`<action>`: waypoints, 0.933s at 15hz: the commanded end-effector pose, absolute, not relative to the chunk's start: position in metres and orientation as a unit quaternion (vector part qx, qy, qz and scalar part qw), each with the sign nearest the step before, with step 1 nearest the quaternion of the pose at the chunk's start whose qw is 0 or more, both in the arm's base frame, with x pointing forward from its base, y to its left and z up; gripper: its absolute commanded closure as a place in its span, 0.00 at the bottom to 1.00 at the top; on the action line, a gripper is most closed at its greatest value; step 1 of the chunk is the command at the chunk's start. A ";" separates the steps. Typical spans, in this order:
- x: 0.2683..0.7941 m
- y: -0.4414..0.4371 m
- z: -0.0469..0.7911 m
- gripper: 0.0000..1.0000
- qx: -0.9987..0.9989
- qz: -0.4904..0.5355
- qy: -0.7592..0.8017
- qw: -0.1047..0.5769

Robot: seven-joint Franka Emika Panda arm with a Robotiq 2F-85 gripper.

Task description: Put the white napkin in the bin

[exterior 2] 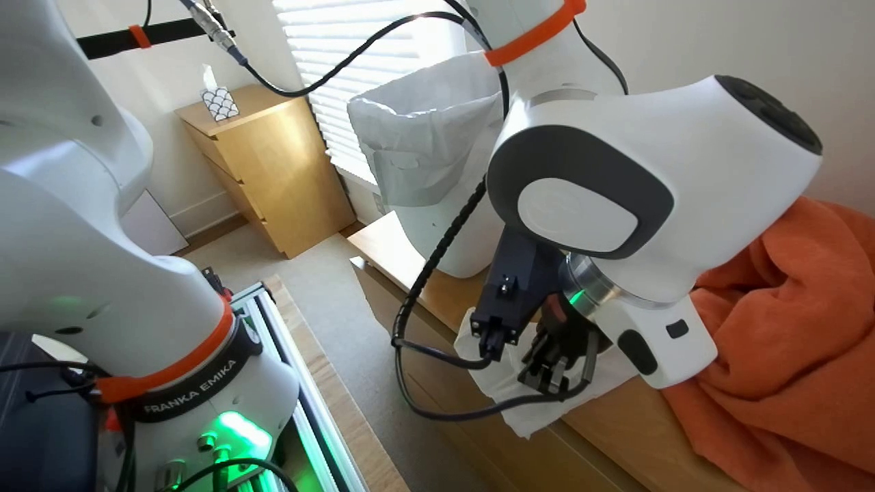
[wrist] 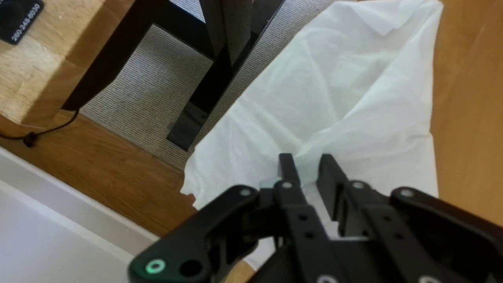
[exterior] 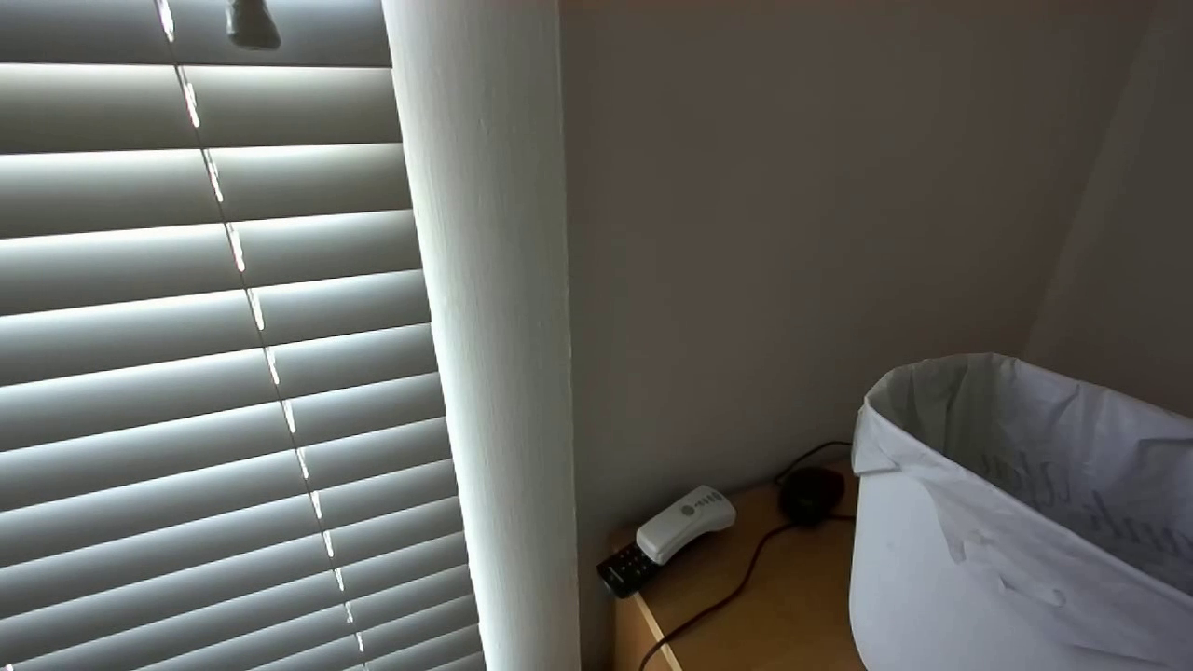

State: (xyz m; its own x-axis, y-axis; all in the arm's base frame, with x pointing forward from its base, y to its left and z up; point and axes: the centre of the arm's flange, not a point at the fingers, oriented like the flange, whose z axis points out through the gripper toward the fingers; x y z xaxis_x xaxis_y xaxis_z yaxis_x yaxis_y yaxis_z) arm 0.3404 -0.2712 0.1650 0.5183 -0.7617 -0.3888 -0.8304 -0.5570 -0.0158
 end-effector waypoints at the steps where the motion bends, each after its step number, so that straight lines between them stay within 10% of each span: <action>1: 0.340 -0.275 0.167 1.00 -0.867 0.168 0.456 0.111; 14: 0.319 -0.251 0.332 1.00 -0.876 0.065 0.467 0.103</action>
State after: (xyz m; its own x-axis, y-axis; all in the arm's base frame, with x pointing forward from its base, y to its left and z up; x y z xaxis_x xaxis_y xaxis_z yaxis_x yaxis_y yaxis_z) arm 0.3399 -0.2742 0.2798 0.5522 -0.7935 -0.2556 -0.8314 -0.5468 -0.0987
